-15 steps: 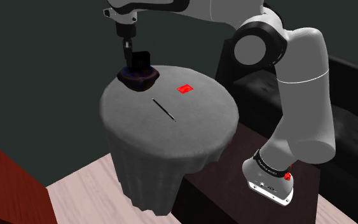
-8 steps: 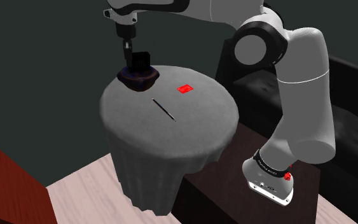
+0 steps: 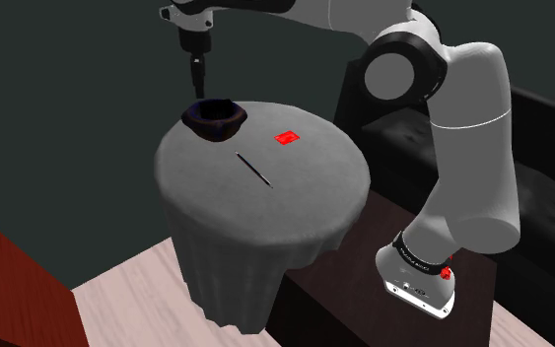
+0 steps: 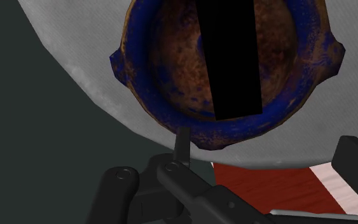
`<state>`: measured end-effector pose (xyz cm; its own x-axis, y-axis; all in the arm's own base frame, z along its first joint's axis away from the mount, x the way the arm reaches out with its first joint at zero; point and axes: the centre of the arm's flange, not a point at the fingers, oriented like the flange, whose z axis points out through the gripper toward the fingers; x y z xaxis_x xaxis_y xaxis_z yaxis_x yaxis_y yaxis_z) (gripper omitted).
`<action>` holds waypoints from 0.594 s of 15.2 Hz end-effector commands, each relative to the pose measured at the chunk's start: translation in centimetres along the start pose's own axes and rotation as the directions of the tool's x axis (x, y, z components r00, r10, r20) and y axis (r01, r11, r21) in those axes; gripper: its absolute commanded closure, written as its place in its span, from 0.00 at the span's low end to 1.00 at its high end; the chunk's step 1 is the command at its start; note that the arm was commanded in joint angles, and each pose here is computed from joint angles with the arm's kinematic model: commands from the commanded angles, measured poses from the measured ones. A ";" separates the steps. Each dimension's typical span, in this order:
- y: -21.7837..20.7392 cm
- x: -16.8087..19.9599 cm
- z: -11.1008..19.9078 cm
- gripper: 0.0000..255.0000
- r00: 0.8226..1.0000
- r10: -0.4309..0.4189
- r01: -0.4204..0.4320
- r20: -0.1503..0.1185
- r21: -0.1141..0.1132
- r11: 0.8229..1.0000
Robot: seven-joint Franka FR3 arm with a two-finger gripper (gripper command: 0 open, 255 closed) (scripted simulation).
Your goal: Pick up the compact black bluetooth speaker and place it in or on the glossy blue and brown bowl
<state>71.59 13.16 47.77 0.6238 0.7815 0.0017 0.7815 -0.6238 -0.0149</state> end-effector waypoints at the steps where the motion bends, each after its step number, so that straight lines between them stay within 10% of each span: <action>1: 0.2 0.2 -2.3 0.00 1.000 0.000 0.000 0.001 0.000 1.000; 9: 0.2 0.2 -3.4 0.00 1.000 0.000 0.000 0.001 0.000 1.000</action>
<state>71.89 13.15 51.15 0.6238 0.7816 0.0013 0.7815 -0.6237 -0.0153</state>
